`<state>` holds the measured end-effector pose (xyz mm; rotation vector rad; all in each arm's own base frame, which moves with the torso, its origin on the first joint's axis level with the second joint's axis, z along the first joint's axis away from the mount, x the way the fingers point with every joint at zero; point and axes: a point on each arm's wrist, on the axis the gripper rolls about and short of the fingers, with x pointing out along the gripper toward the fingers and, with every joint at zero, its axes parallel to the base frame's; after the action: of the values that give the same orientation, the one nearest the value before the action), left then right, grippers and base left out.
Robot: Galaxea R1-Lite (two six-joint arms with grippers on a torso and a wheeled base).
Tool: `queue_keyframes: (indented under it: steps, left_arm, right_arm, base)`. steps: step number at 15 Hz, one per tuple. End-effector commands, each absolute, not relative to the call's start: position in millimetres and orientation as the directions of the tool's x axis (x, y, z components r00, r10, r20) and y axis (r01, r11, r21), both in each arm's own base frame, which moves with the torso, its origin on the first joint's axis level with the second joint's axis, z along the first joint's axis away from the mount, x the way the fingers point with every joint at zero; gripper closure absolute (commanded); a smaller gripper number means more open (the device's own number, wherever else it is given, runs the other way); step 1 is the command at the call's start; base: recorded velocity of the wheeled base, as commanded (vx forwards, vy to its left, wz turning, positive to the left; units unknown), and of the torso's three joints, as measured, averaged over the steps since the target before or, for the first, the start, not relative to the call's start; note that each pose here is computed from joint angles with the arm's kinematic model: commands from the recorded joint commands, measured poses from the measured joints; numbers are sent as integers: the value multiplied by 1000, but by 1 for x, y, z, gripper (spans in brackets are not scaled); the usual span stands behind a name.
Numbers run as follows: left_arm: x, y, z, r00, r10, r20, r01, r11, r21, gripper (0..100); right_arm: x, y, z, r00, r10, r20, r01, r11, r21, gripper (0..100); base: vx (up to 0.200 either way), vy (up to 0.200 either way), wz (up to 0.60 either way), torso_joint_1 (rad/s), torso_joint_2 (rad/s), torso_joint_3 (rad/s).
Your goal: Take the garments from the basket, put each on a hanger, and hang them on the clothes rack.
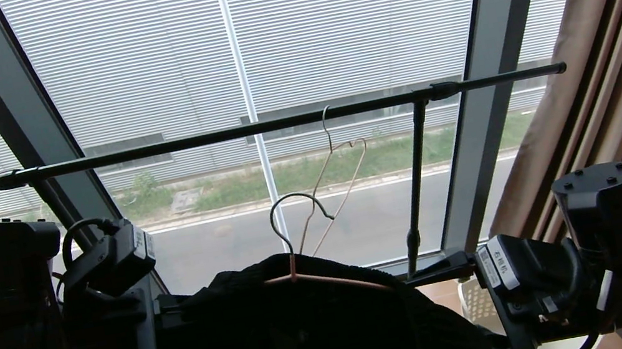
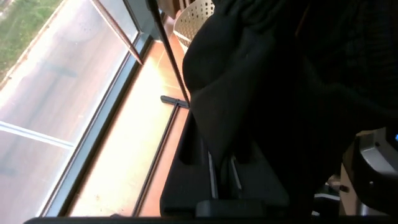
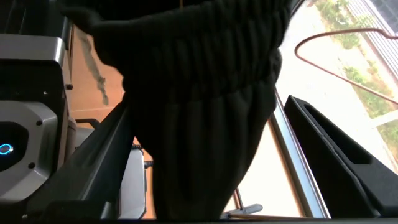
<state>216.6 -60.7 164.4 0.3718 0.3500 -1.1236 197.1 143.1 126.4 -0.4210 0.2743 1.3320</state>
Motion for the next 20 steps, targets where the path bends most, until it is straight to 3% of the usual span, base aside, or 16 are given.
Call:
queue_keyframes:
  steps: [1,6,12,20]
  left_arm:
    - [215,-58,169,407,-801,-439,909,403,107,100]
    - [215,-58,171,461,-811,-360,881,466,79,100]
    - [212,-58,170,453,-823,-342,887,455,80,100]
    - [198,-50,182,471,-841,-267,877,478,45,100]
  right_arm:
    - [197,136,130,232,881,-412,-972,192,-139,0]
    - [194,125,131,202,902,-383,-979,171,-113,0]
    - [202,113,131,238,897,-372,-971,213,-106,0]
    - [207,100,108,239,873,-425,-967,256,-19,0]
  base:
    - [0,0,0,0,0,0]
    - [0,0,0,0,0,0]
    - [0,0,0,0,0,0]
    - [0,0,0,0,0,0]
